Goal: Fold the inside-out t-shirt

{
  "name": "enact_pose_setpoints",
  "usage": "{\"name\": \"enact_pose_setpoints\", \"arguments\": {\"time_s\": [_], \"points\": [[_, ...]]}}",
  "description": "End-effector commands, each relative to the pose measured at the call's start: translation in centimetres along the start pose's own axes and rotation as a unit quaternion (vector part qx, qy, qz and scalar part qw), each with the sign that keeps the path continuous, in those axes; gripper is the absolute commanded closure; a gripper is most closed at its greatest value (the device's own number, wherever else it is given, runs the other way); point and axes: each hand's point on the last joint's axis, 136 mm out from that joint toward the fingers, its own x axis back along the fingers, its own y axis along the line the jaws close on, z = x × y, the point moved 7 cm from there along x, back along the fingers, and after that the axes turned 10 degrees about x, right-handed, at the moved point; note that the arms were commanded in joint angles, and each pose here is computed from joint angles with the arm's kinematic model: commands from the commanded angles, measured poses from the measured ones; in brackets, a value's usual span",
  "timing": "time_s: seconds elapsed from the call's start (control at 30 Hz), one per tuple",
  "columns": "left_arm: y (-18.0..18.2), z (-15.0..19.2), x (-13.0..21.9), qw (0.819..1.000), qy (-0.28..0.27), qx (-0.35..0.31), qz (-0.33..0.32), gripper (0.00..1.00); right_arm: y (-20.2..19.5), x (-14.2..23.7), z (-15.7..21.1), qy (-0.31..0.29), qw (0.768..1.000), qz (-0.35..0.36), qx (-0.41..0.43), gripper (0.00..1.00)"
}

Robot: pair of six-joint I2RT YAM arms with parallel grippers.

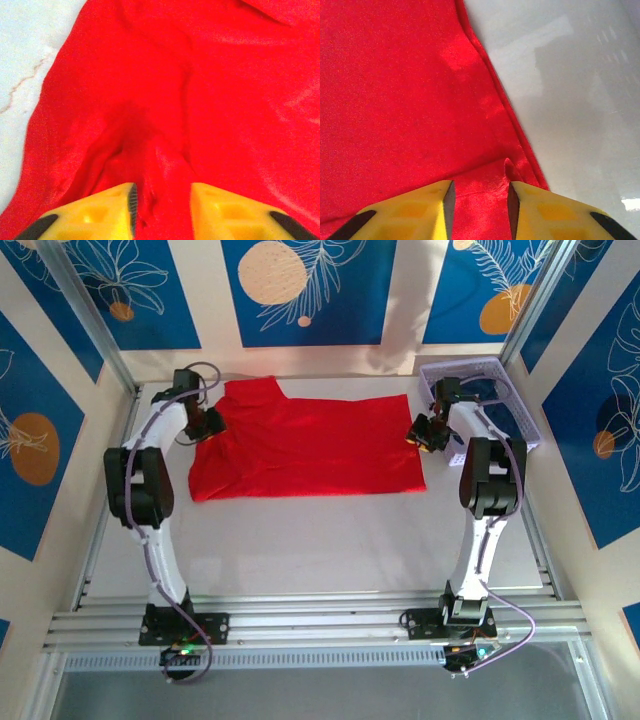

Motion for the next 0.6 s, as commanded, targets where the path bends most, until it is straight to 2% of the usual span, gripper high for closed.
{"name": "enact_pose_setpoints", "arguments": {"time_s": [0.0,0.07,0.23,0.37,0.57], "points": [[0.2,-1.1,1.6,1.000,-0.016,0.005,0.001,0.55,1.6,2.5,0.1,-0.020,0.999,-0.032,0.024,0.60],[0.2,-0.1,2.8,1.000,-0.023,0.008,0.018,0.50,2.5,3.6,1.5,-0.031,0.998,-0.050,0.035,0.57],[0.6,6.2,3.6,0.995,-0.004,0.038,0.095,0.42,5.3,4.0,6.4,-0.028,0.994,-0.086,0.067,0.54],[1.2,9.4,2.6,0.995,0.019,0.027,0.091,0.40,6.7,4.1,8.0,-0.017,0.991,-0.091,0.093,0.53],[0.5,11.0,0.7,0.996,0.042,0.010,0.083,0.40,7.7,4.2,8.0,-0.018,0.990,-0.098,0.104,0.53]]}}
